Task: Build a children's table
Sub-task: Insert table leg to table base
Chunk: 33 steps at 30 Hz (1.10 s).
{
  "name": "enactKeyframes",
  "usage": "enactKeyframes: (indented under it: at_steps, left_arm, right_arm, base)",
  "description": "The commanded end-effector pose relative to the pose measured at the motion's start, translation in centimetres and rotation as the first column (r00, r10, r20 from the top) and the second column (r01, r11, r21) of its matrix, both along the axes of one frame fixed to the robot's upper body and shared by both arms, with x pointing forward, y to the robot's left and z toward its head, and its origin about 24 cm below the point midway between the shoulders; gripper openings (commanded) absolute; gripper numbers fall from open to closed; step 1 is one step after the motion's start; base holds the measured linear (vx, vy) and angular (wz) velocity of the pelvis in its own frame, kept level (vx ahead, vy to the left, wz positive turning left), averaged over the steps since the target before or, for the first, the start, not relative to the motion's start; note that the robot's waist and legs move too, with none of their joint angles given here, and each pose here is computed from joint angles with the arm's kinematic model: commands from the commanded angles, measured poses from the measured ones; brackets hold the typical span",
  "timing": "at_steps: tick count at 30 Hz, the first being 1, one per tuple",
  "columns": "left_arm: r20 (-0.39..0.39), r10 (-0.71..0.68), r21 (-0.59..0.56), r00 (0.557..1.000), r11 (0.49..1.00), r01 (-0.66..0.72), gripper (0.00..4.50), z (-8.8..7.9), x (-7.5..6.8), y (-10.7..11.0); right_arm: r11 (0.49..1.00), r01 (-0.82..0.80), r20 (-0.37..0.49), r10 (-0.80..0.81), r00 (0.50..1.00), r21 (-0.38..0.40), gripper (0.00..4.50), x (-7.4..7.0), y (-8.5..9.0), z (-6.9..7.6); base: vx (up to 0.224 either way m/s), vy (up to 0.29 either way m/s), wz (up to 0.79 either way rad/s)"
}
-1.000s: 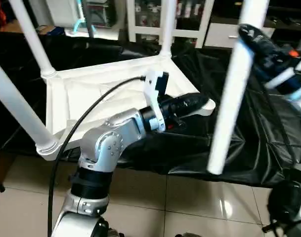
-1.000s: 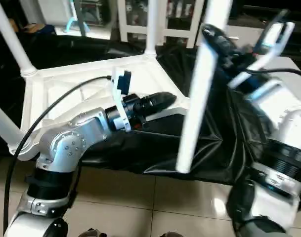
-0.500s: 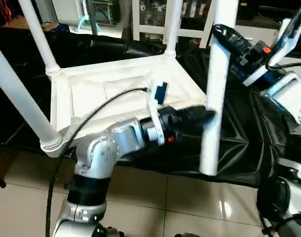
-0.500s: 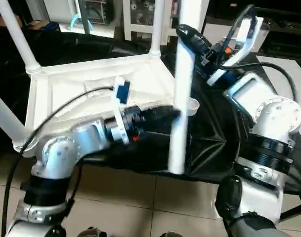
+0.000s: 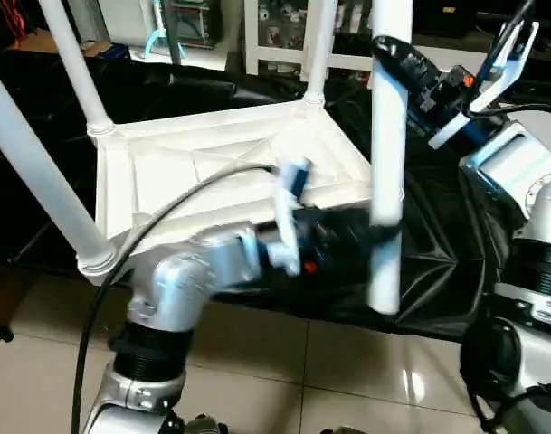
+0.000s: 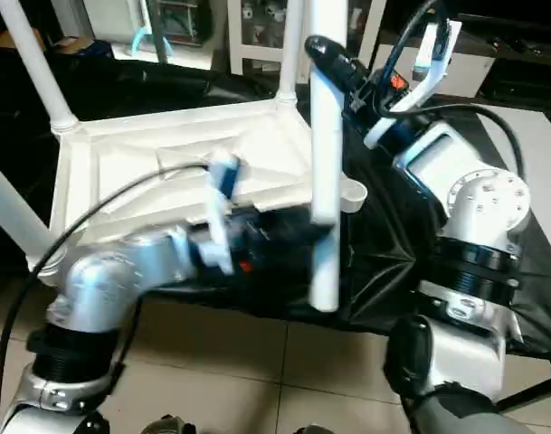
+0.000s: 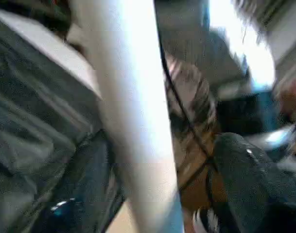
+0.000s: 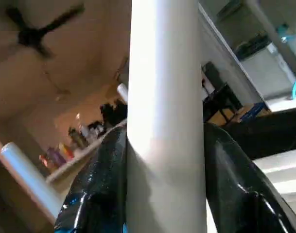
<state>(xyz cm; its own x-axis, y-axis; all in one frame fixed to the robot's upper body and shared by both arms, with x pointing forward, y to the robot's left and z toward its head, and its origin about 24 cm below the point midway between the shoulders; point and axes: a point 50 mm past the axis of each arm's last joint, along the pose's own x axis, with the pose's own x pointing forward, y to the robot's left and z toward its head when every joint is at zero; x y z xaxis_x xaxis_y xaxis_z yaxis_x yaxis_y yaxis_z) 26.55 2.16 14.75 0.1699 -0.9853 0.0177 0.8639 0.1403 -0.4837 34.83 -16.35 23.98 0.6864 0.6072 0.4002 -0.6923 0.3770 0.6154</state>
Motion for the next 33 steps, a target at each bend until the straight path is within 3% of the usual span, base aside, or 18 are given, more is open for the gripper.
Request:
enactKeyframes:
  at_steps: [1, 3, 8, 9, 12, 13, 18, 19, 33]
  left_arm:
    - [0.009, 0.007, 0.030, 1.000, 1.000, -0.007, 3.72, 0.0, -0.2, -0.4]
    - [0.007, 0.022, 0.036, 1.000, 0.999, -0.022, 3.72, -0.1, 0.0, -0.4]
    - [-0.002, 0.065, 0.011, 0.998, 0.998, -0.065, 3.72, 0.1, 0.6, 0.1]
    - [0.000, 0.069, -0.004, 0.998, 0.998, -0.069, 3.44, 0.2, 0.7, 0.2]
    - [0.006, 0.079, 0.007, 0.997, 0.997, -0.079, 3.36, 0.1, 0.9, 0.4]
    - [0.008, 0.082, 0.011, 0.997, 0.997, -0.082, 3.09, 0.1, 0.9, 0.4]
    - [0.008, 0.081, 0.006, 0.997, 0.997, -0.082, 2.83, 0.1, 0.8, 0.4]
    - [0.010, 0.083, 0.006, 0.996, 0.997, -0.083, 2.60, 0.1, 0.8, 0.5]
    - [-0.016, 0.118, -0.008, 0.993, 0.993, -0.118, 1.71, 0.1, 1.2, 1.0]
  right_arm:
    - [0.994, 0.033, 0.022, -0.035, 0.999, 0.103, 1.73, 0.2, -0.6, 1.3]
    - [0.992, 0.030, 0.018, -0.032, 0.999, 0.126, 1.73, 0.3, -0.7, 1.4]
    - [0.995, 0.013, 0.021, -0.015, 1.000, 0.096, 1.73, 0.3, -0.5, 1.1]
    - [0.996, 0.017, 0.018, -0.019, 1.000, 0.087, 1.73, 0.3, -0.4, 1.0]
    - [0.997, 0.011, 0.008, -0.012, 1.000, 0.080, 1.73, 0.2, -0.2, 0.9]
    - [0.997, 0.000, 0.004, 0.000, 1.000, 0.074, 1.73, 0.1, 0.1, 0.9]
    - [0.999, -0.015, 0.000, 0.015, 1.000, 0.047, 1.73, 0.0, 0.5, 0.6]
    - [0.999, -0.010, 0.001, 0.010, 1.000, 0.039, 1.73, 0.0, 0.5, 0.6]
    - [1.000, 0.004, 0.000, -0.004, 1.000, 0.012, 1.73, 0.1, 0.6, 0.6]
  base:
    - [0.000, 0.000, 0.00]
    - [0.000, 0.000, 0.00]
    - [0.000, 0.000, 0.00]
    - [0.000, 0.000, 0.00]
    - [0.000, 0.000, 0.00]
    - [0.000, 0.000, 0.00]
    - [0.000, 0.000, 0.00]
    - [0.000, 0.000, 0.00]
    - [0.000, 0.000, 0.00]
